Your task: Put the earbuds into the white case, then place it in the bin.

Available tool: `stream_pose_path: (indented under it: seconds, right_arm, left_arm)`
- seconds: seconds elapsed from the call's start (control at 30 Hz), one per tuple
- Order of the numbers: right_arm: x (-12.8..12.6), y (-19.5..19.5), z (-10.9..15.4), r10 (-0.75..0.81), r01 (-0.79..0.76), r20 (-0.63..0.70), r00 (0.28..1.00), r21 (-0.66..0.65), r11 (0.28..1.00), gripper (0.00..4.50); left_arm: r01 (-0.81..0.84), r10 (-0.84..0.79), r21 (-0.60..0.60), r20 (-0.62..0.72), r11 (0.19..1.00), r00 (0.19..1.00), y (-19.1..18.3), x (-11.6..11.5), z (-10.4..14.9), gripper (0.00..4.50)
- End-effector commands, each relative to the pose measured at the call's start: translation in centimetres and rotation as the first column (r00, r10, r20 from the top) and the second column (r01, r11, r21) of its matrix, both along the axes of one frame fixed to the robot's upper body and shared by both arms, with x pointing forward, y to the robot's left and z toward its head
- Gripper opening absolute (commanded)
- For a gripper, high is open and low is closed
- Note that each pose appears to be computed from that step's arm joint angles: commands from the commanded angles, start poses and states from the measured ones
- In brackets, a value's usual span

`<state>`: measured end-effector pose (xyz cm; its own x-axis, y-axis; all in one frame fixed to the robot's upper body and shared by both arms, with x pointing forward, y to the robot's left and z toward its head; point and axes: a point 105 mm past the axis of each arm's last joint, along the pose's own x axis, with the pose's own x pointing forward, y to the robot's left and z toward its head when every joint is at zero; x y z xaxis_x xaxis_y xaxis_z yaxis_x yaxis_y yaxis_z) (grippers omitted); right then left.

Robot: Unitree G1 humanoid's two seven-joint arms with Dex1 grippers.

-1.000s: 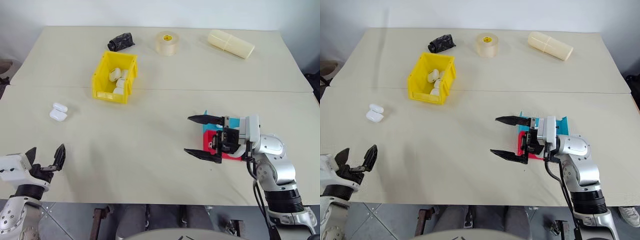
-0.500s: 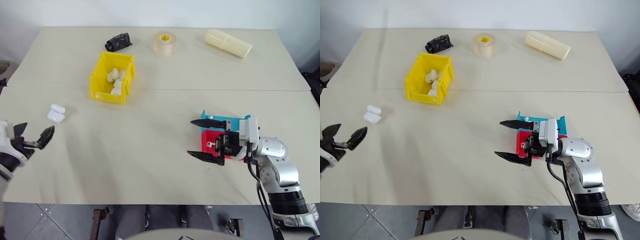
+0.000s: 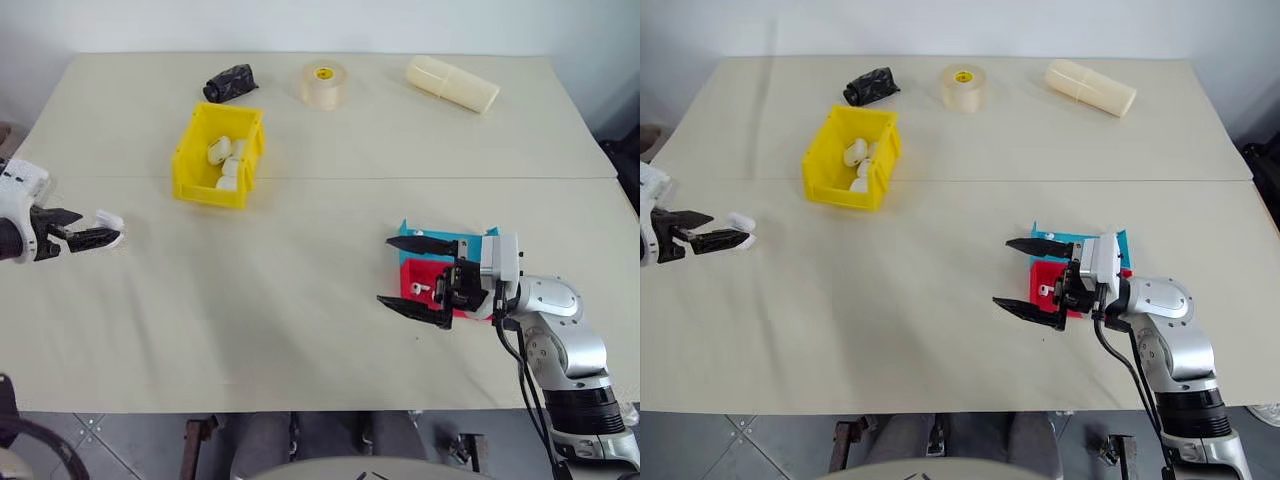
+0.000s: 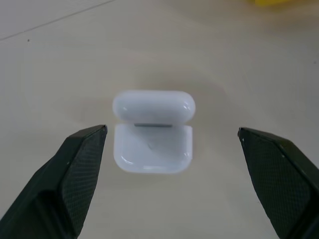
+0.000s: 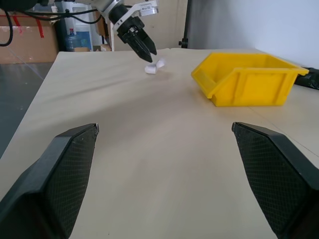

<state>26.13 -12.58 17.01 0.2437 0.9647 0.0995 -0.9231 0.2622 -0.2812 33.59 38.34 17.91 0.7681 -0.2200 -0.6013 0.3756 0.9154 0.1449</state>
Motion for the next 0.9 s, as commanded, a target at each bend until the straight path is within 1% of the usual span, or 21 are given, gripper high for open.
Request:
stream_pose_path:
  seconds: [0.03,0.2,0.43,0.53,0.67,0.77,0.87,0.9]
  right_arm:
    - [-0.3,-0.1,0.8,-0.007,0.007,0.036,0.999,0.000,1.000,4.50]
    - [-0.2,-0.3,0.9,-0.016,0.016,0.037,0.999,-0.003,1.000,4.50]
    - [-0.1,-0.3,1.0,-0.021,0.021,0.044,0.999,-0.006,1.000,4.50]
    - [0.0,-0.4,1.2,-0.025,0.026,0.049,0.998,-0.007,1.000,4.50]
    - [0.0,-0.4,1.2,-0.030,0.031,0.051,0.998,-0.005,1.000,4.50]
    - [0.0,-0.4,1.2,-0.033,0.033,0.052,0.998,-0.004,0.999,4.50]
    - [0.0,-0.4,1.2,-0.035,0.035,0.052,0.998,-0.003,0.999,4.50]
    - [0.0,-0.4,1.2,-0.036,0.036,0.052,0.998,-0.004,0.999,4.50]
  left_arm:
    - [-0.026,0.030,0.085,-0.055,0.996,0.998,1.3,0.0,0.0,4.48]
    - [-0.046,0.055,0.129,-0.068,0.991,0.996,1.7,0.7,0.0,4.48]
    - [-0.038,0.045,0.099,-0.069,0.994,0.997,0.9,1.6,-0.9,4.48]
    - [-0.037,0.047,0.103,-0.103,0.994,0.994,0.8,1.4,-1.7,4.48]
    - [-0.055,0.065,0.099,-0.093,0.994,0.994,0.9,1.5,-1.8,4.48]
    - [-0.055,0.065,0.098,-0.099,0.994,0.993,0.8,1.6,-2.0,3.93]
    - [-0.052,0.063,0.099,-0.107,0.994,0.992,0.8,1.5,-2.2,2.98]
    - [-0.051,0.061,0.094,-0.107,0.994,0.992,0.7,1.5,-2.2,2.79]
